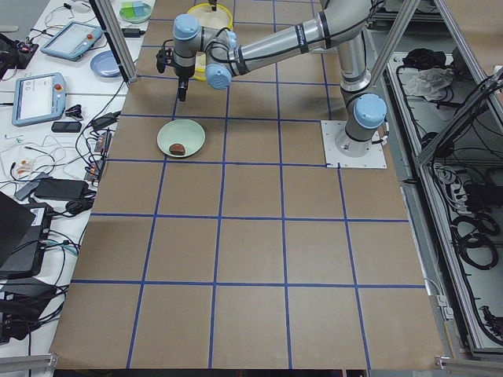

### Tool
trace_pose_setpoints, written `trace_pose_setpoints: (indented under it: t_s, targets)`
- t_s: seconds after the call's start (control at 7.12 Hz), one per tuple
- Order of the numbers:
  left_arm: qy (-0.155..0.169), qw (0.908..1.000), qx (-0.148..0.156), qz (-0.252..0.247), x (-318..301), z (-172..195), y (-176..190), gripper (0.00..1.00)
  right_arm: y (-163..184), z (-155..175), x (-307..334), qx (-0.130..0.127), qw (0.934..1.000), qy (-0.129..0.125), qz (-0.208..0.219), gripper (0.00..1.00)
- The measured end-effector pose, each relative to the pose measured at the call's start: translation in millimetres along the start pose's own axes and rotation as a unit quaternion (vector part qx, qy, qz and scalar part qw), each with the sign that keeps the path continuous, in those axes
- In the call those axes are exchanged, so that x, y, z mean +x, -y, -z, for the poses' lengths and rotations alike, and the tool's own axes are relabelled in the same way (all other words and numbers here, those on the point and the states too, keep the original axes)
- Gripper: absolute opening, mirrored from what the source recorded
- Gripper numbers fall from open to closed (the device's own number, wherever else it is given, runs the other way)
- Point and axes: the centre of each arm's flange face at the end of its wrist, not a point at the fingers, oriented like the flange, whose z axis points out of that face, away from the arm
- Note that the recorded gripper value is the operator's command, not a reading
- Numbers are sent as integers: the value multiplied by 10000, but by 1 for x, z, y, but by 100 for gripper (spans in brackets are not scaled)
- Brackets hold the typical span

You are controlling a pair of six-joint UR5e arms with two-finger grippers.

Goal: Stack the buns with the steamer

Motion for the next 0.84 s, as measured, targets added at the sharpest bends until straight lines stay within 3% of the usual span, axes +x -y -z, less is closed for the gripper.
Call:
trace_pose_setpoints:
  t_s: [0.28, 0.7, 0.84]
  targets:
    - [355, 9979, 17, -533, -60, -23, 5, 100, -2, -5, -31, 210, 9997, 56, -138, 0]
    - [541, 9924, 181, -1088, -112, -84, 10, 99, 0, -24, -53, 209, 9993, 82, -291, 0]
    - [543, 9916, 167, -1159, -119, -100, 9, 94, -1, -29, -57, 171, 9993, 96, -318, 0]
